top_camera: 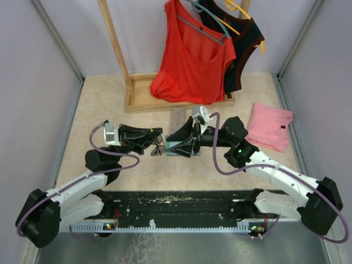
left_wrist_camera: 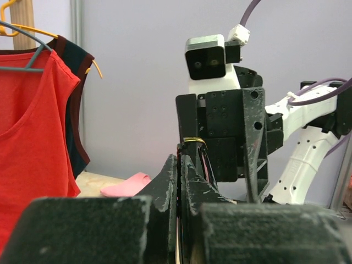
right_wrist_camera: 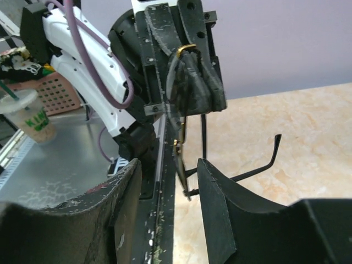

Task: Organize the sunglasses
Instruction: Fold the sunglasses.

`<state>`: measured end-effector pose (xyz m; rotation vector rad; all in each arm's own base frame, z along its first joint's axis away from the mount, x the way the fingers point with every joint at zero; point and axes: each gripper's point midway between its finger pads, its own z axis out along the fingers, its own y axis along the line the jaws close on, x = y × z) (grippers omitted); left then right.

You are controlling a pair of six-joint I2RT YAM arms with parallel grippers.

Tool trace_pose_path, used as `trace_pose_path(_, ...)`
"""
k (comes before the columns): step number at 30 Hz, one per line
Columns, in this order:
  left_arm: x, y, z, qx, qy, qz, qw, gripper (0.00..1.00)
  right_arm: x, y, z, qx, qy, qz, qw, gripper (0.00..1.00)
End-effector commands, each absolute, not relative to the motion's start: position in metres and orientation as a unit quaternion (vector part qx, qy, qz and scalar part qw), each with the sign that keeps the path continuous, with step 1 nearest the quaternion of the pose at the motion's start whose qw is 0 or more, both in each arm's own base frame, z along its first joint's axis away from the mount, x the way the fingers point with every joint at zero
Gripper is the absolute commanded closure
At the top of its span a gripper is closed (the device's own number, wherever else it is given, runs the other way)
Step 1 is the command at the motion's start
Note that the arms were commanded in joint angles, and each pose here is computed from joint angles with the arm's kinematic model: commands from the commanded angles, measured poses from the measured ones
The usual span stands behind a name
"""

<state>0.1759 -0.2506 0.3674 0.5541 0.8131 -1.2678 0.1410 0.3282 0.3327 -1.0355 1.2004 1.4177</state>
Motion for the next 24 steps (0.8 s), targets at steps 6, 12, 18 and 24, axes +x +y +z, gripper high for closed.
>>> trace_pose_path(6,0.155,-0.245,0.383,0.265,0.321,-0.586,0.695,1.00,0.144,0.341,0.363,-0.454,0.437,0.572,0.526,0.60)
trace_pose_path(12,0.155,-0.246,0.385,0.266,0.318,-0.587,0.695,1.00,0.140,0.345,0.362,-0.459,0.433,0.581,0.514,0.68)
trace_pose_path(18,0.156,-0.246,0.385,0.264,0.319,-0.586,0.696,1.00,0.132,0.348,0.364,-0.467,0.423,0.594,0.500,0.70)
trace_pose_path(24,0.157,-0.247,0.387,0.264,0.317,-0.586,0.697,1.00,0.127,0.350,0.365,-0.472,0.419,0.600,0.493,0.78)
